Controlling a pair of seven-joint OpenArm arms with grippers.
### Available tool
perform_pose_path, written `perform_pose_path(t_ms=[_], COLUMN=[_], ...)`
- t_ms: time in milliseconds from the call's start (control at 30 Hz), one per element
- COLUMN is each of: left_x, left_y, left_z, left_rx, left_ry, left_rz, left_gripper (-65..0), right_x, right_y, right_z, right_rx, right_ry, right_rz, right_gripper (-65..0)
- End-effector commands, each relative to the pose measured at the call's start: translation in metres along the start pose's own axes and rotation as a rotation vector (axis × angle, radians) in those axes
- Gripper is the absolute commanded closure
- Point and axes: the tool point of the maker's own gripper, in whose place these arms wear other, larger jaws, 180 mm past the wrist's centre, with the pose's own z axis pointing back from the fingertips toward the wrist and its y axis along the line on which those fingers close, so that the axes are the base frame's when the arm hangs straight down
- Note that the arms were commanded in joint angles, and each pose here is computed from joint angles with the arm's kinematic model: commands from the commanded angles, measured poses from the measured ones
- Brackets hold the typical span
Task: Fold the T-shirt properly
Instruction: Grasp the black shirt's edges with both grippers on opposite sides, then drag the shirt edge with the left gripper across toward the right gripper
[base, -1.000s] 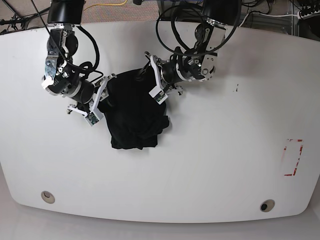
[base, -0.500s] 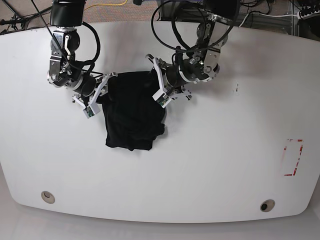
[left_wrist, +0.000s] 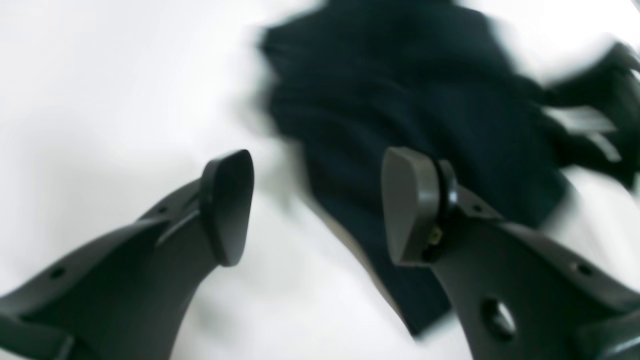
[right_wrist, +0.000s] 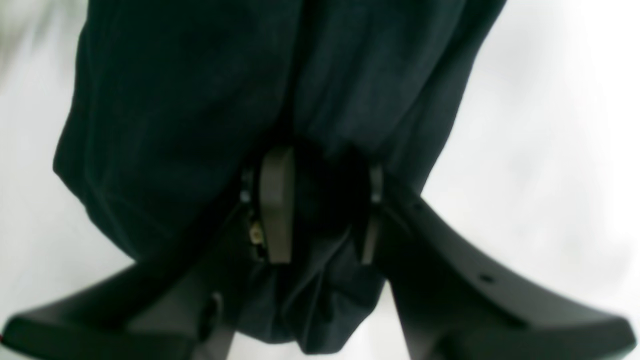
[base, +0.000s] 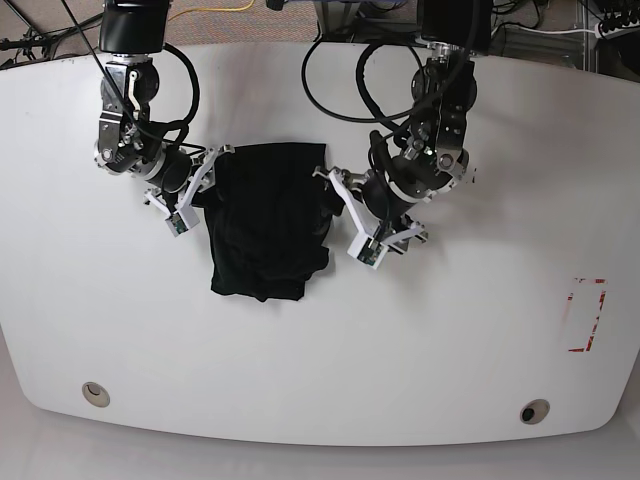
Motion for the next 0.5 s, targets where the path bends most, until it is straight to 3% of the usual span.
perform_pose_path(t_ms=[0,300,467], left_x=[0.012,0.025,0.029], left_y=[-0.002,0.008,-0.007], left_z=[-0.007,-0.025,-0.031], left_rx=[-0.017,-0.019,-0.064], left_ry=[-0.036,-0.04,-0.035], left_rz=[0.019,0.007,-0.048], left_gripper=[-38.5,-38.9,-44.4], right_x=[-0.007,-0.01,-0.008], right_y=[-0.007,0.01,0.019], right_z=[0.003,-0.005,-0.009], right_rx=[-0.024,0.021,0.04], right_ry=[0.047,0.07,0.068], right_rz=[0.023,0.056,0.074], right_gripper=[-17.1,-16.8,-16.6])
